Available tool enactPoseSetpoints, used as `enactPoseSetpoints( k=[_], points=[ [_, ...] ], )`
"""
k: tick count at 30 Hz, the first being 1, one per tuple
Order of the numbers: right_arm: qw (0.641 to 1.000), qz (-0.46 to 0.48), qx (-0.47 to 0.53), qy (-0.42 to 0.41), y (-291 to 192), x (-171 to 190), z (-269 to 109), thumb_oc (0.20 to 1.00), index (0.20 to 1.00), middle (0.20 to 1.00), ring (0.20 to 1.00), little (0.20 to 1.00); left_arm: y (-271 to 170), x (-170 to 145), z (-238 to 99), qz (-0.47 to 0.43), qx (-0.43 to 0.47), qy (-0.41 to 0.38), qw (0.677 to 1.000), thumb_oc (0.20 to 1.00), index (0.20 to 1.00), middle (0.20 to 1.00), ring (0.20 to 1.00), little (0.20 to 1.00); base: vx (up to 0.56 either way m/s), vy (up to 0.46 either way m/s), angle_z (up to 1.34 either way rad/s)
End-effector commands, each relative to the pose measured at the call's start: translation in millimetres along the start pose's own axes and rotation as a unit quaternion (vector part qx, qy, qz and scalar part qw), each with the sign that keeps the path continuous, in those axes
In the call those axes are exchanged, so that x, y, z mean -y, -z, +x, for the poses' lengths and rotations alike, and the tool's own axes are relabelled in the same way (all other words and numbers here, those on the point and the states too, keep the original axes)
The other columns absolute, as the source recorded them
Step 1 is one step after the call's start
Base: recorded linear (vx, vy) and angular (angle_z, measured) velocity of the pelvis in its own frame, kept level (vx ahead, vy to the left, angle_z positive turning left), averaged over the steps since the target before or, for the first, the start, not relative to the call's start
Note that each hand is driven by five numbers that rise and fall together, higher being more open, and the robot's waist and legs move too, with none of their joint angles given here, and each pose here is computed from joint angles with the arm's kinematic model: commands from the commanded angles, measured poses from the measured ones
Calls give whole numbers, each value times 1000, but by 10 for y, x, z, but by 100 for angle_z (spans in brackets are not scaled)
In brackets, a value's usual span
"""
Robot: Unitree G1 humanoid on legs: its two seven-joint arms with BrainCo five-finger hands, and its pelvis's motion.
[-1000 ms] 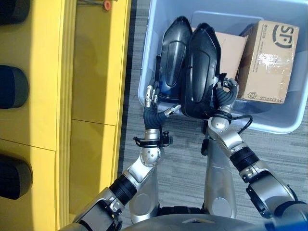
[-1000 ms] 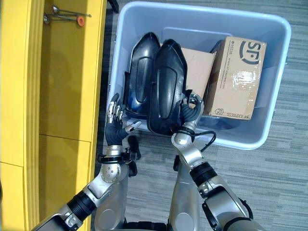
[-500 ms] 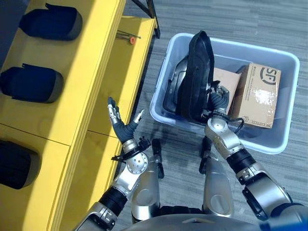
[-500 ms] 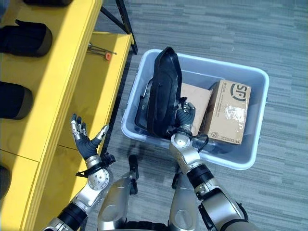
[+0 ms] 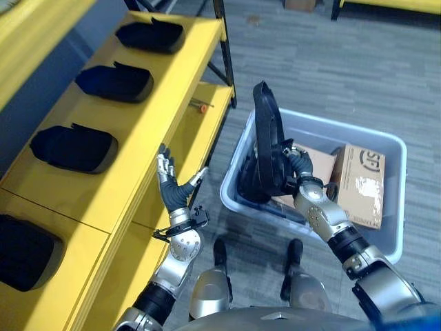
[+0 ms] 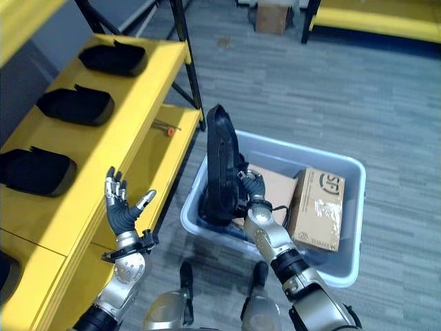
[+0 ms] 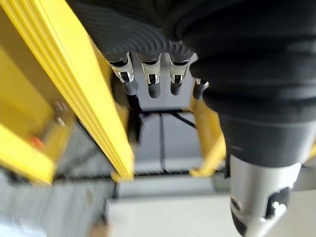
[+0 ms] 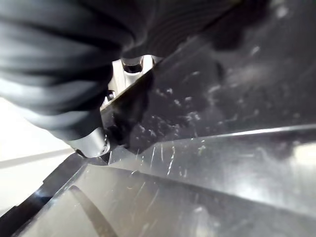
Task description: Move parts from the plastic box to the shelf.
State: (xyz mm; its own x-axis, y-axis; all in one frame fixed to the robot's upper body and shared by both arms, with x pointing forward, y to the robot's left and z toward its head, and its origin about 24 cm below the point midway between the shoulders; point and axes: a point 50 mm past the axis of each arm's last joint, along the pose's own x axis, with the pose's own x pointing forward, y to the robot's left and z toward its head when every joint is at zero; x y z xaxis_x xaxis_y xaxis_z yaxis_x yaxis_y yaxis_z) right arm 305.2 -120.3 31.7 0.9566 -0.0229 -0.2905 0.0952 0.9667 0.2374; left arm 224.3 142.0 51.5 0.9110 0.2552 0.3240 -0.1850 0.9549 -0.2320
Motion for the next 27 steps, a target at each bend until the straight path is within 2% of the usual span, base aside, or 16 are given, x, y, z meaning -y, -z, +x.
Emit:
enactPoseSetpoints(
  k=[1, 5, 10, 16, 23, 27],
  points=[
    [990, 52, 8, -129, -108, -313, -140, 200, 200, 200, 200, 200, 85, 143, -165, -98, -76, 196, 973, 1000, 1000, 1000, 1000, 1000, 101, 112, 14],
    [984, 75, 20, -158, -62, -264, -332, 200, 200, 200, 200, 200, 90, 129, -311, -117, -67, 229, 964, 1000, 1000, 1000, 1000, 1000, 86, 133, 0],
    [978, 53, 27, -197, 34, -321, -570, 200, 200, 200, 200, 200, 59, 65, -298, -133, -62, 215, 965, 1000, 1000, 1000, 1000, 1000, 23, 140, 5],
    [967, 48, 11, -250, 120, -448, -658, 200, 200, 200, 200, 200, 78, -53, -292, -140, -84, 213, 963, 1000, 1000, 1000, 1000, 1000, -1, 183, 16],
    [971, 57, -22, -231, 256, -513, -714, 200, 200, 200, 200, 200, 102, -69, -355, -120, -106, 213, 964, 1000, 1000, 1000, 1000, 1000, -11, 174, 17],
    [975, 45, -4, -217, 255, -540, -678, 200, 200, 200, 200, 200, 67, -61, -297, -108, -91, 202, 969, 1000, 1000, 1000, 1000, 1000, -79, 63, -20]
  ],
)
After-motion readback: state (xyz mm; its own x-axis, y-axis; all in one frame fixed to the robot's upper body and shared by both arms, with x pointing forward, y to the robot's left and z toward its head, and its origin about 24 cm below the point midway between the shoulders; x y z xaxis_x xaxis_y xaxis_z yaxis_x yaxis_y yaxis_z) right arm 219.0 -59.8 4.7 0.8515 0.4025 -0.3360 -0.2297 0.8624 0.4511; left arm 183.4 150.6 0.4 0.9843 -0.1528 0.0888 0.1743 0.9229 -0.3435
